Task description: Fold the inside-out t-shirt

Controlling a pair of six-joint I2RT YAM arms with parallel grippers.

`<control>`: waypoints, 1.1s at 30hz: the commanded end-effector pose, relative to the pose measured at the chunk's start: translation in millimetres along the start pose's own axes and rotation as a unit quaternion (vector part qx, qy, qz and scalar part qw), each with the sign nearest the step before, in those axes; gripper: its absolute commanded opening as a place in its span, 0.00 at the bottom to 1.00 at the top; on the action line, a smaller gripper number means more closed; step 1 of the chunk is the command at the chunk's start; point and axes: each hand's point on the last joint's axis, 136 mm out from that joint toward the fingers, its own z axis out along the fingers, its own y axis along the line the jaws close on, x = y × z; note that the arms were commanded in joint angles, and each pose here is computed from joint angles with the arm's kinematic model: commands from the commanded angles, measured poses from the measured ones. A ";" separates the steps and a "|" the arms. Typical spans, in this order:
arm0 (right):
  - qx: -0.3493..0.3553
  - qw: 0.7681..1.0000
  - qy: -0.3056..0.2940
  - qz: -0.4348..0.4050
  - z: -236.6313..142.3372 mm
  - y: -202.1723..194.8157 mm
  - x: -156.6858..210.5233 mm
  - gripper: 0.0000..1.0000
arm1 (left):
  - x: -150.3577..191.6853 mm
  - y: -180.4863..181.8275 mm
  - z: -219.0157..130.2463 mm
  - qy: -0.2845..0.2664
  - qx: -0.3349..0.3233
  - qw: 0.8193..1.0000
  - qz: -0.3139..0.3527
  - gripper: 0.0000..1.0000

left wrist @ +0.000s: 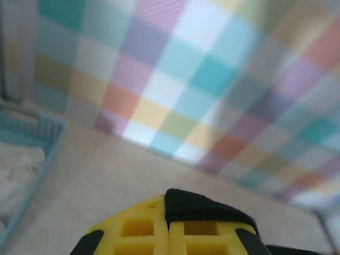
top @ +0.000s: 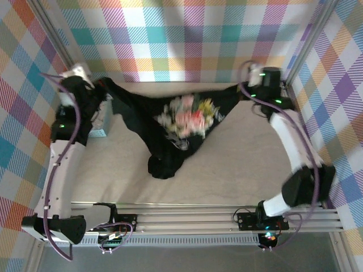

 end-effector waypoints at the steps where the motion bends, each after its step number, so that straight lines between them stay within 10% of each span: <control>1: -0.021 0.999 -0.027 0.029 -36.1 9.8 2.3 0.00 | -39.1 -15.9 -29.4 -0.042 0.037 0.998 -0.035 0.00; 5: -0.002 0.998 -0.012 0.061 -50.3 0.5 49.1 0.02 | -13.3 -13.4 -26.0 -0.008 0.053 0.998 -0.028 0.00; 15: -0.051 0.967 0.200 0.146 -35.0 20.8 246.2 0.46 | 149.6 37.6 -2.2 0.186 0.052 0.980 -0.048 0.00; 22: -0.105 0.956 0.263 0.082 8.8 63.5 247.7 0.68 | 189.2 55.1 -8.2 0.228 0.039 0.971 -0.055 0.00; 33: -0.047 0.946 0.319 0.035 115.7 38.5 254.2 0.63 | 194.4 57.3 -7.9 0.231 0.040 0.971 -0.049 0.00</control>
